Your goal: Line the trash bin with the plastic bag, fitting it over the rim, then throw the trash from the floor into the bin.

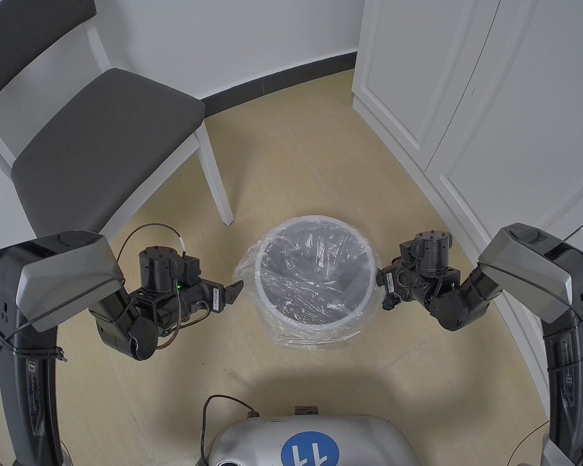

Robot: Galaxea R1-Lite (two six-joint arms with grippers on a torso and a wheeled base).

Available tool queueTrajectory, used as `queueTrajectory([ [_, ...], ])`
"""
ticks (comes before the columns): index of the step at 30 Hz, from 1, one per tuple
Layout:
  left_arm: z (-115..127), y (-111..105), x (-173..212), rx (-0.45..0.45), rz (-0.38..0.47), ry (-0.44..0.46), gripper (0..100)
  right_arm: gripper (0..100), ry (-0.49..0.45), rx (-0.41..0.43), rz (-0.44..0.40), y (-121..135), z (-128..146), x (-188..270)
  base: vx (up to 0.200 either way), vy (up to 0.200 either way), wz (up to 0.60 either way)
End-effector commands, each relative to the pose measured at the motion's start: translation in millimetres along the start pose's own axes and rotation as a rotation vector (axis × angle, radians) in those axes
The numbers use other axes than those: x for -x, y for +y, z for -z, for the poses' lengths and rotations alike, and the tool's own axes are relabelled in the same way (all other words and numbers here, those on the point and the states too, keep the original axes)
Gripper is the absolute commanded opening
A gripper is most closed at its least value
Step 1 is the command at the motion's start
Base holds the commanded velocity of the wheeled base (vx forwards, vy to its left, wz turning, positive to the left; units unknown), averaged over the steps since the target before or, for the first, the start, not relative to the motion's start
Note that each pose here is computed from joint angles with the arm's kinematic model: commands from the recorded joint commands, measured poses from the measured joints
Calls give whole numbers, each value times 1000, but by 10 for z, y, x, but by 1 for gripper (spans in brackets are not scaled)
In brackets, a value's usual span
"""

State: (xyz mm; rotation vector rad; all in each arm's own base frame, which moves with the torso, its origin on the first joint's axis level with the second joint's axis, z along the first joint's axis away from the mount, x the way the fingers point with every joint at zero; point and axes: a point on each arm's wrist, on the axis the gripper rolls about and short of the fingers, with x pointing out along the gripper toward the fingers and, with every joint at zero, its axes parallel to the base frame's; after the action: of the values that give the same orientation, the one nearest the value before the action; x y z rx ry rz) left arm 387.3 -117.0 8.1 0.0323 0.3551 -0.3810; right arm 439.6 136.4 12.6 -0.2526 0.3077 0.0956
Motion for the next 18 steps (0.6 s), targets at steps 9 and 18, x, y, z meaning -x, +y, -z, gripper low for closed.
queueTrajectory([
  [9,-549,-335,418,-95,109,-83,100,100,-9,-20,25,-327,-321,658,0,0,0],
  [18,-886,-1110,272,-157,171,-68,100,100,25,-73,80,-543,-129,878,0,0,0],
])
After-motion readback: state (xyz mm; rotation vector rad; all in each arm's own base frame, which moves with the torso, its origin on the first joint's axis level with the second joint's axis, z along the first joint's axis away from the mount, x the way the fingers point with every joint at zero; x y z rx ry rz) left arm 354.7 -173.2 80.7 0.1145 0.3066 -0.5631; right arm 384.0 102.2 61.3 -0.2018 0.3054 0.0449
